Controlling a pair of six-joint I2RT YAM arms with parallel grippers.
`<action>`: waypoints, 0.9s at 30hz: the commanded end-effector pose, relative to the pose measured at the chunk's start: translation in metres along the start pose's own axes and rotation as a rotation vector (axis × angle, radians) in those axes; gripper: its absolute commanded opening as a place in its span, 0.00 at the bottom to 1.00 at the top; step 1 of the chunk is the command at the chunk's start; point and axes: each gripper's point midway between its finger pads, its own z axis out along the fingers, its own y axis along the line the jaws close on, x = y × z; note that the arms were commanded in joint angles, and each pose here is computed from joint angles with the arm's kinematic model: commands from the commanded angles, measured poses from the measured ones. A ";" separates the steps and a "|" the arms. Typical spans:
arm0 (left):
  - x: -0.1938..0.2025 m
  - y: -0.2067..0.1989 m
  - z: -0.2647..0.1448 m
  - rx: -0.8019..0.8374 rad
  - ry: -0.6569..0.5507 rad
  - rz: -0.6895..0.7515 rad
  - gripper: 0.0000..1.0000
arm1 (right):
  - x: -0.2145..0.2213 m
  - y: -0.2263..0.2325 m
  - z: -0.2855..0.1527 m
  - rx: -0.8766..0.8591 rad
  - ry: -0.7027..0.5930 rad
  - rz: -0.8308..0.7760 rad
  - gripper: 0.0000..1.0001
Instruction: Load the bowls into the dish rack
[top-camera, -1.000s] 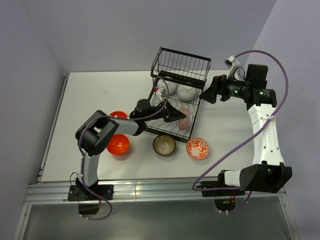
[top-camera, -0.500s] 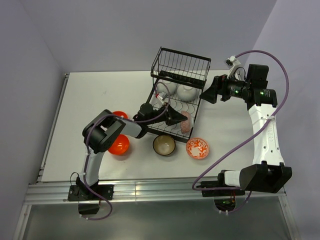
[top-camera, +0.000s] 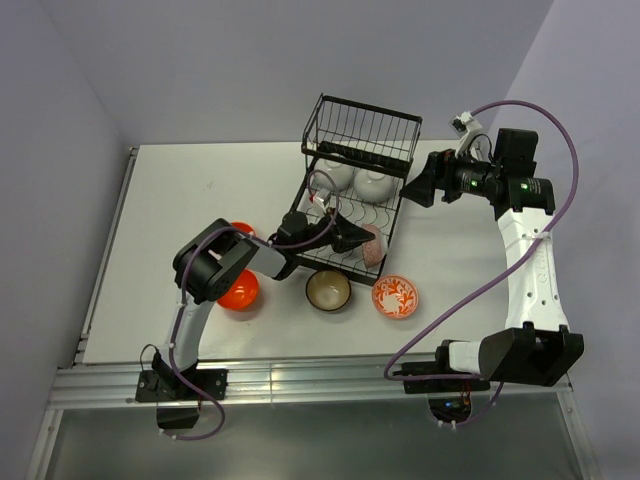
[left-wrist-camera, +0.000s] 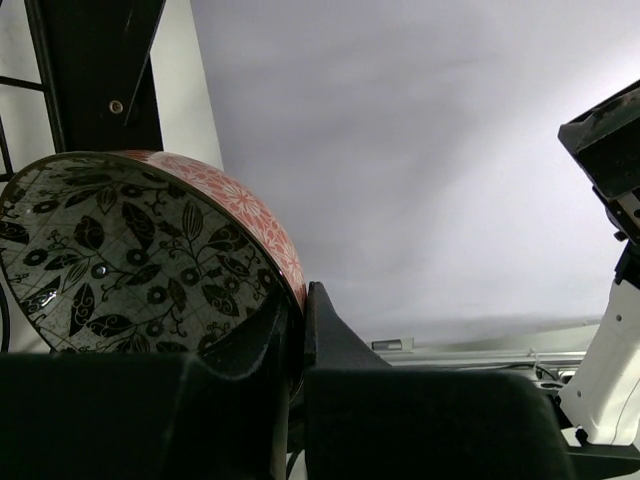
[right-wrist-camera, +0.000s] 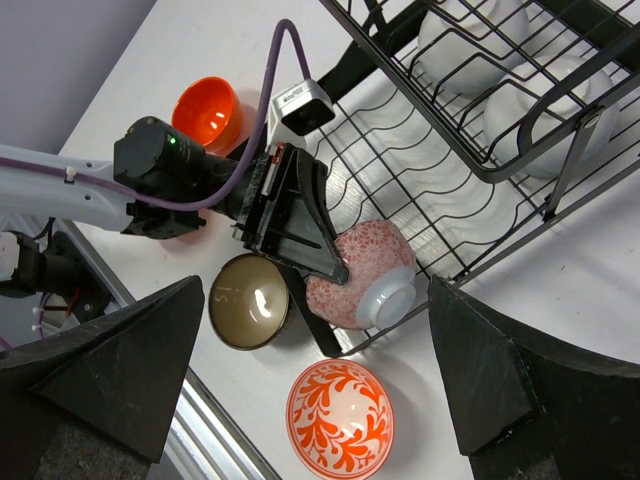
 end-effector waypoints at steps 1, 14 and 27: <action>-0.004 -0.026 0.002 0.086 -0.029 0.040 0.02 | -0.014 0.006 -0.006 -0.008 -0.028 -0.019 1.00; -0.011 -0.005 -0.004 -0.006 -0.079 0.067 0.34 | -0.010 0.006 -0.007 -0.003 -0.029 -0.023 1.00; -0.033 -0.011 -0.013 -0.116 -0.075 0.239 0.44 | -0.013 0.008 -0.010 0.002 -0.035 -0.039 1.00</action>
